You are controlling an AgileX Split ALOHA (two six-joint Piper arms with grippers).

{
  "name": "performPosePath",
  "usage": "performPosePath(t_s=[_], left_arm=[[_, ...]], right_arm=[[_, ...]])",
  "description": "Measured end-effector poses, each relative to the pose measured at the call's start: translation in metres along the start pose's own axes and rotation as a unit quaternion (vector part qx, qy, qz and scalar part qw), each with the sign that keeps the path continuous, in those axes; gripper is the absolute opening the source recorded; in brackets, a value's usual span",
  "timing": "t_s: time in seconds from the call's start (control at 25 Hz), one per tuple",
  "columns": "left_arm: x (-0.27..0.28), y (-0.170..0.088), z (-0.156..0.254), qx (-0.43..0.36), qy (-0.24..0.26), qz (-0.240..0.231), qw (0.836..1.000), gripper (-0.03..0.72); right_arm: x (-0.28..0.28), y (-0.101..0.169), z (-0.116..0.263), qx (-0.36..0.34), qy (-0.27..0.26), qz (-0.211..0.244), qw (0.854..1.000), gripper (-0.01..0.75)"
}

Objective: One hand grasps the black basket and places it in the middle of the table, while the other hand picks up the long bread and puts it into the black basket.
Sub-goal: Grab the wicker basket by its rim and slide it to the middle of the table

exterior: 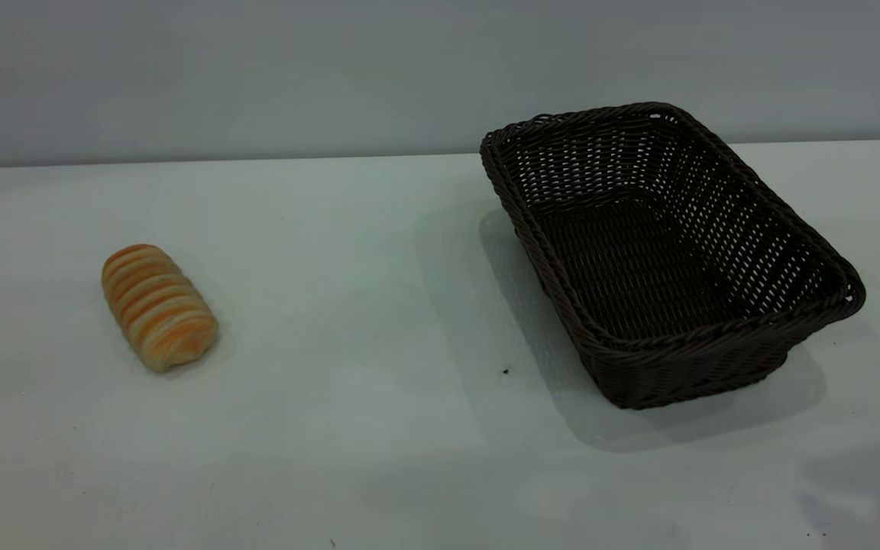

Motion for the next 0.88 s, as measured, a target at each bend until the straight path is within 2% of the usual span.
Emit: performPosePath(t_s=[0.2,0.36,0.48,0.68,0.88], left_arm=[[0.000,0.000,0.000,0.001,0.000,0.000,1.000,0.358],[0.000,0.000,0.000,0.001,0.000,0.000,1.000,0.358],[0.000,0.000,0.000,0.001,0.000,0.000,1.000,0.358],[0.000,0.000,0.000,0.001,0.000,0.000,1.000,0.358],[0.000,0.000,0.000,0.001,0.000,-0.001,1.000,0.358]], right_arm=[[-0.034,-0.006,0.002,-0.081,0.044,-0.011,0.996,0.506],[-0.064,-0.013,0.004,-0.175,0.066,-0.010,0.982,0.506],[-0.087,-0.019,0.003,-0.248,0.069,-0.007,0.966,0.506],[-0.122,-0.030,0.006,-0.368,0.070,-0.001,0.927,0.506],[-0.141,-0.039,0.011,-0.421,0.069,0.009,0.904,0.507]])
Point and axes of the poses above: a point on each arm's last joint axis where the gripper is mounted, x pointing back along that axis away from the gripper, y along the wrist's bending axis when the last joint is at zero, z = x × y, the point moved 5 cm from there along -x, pointing out along that axis toward the gripper, and after that the axes turned 3 degrees about -x, right-handed, at the moved point
